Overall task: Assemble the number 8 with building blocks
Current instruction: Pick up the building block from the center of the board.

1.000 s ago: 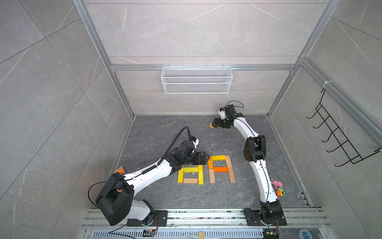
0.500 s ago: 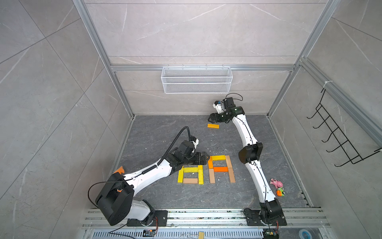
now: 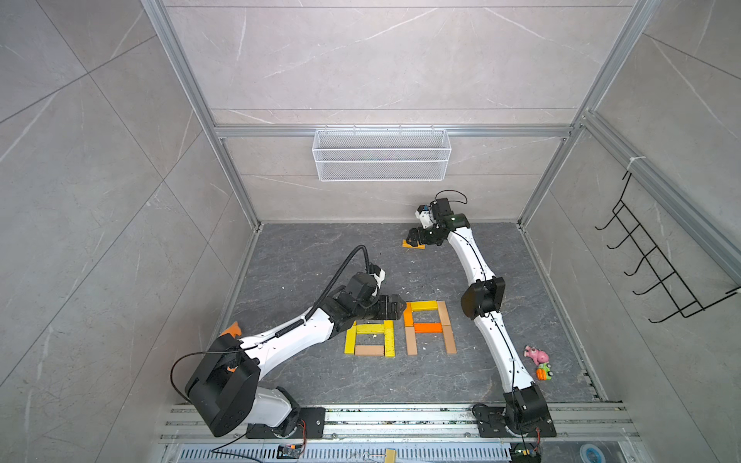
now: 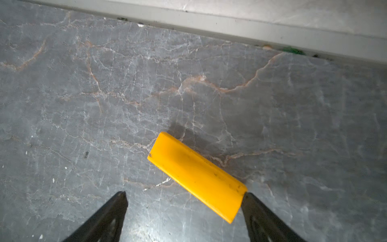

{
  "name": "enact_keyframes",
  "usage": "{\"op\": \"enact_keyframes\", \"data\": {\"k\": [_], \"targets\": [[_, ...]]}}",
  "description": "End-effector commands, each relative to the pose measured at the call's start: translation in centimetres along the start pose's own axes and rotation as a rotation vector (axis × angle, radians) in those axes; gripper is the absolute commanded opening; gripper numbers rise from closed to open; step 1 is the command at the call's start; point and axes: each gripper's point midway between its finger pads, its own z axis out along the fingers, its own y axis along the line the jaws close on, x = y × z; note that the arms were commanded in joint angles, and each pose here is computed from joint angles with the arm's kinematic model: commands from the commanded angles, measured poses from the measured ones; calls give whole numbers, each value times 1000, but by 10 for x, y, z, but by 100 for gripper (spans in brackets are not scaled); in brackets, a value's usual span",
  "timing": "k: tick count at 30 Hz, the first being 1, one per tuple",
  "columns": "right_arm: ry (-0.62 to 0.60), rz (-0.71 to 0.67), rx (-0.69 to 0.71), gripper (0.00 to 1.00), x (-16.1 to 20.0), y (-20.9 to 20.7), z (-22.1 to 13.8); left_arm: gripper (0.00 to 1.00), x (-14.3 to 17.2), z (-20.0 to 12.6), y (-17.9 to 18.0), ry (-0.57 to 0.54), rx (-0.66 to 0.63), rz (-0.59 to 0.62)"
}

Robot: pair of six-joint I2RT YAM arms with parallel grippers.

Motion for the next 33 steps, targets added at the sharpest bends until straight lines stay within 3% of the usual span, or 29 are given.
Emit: {"op": "enact_keyframes", "data": {"k": [1, 11, 23, 33], "targets": [[-38, 0, 27, 90, -5, -8, 8, 97, -15, 0, -12, -21, 24, 27], [-71, 4, -26, 94, -11, -2, 14, 97, -14, 8, -12, -2, 25, 25], [42, 40, -119, 89, 21, 12, 25, 97, -14, 5, -15, -6, 37, 22], [141, -7, 104, 78, 43, 13, 25, 96, -12, 1, -14, -11, 36, 21]]}}
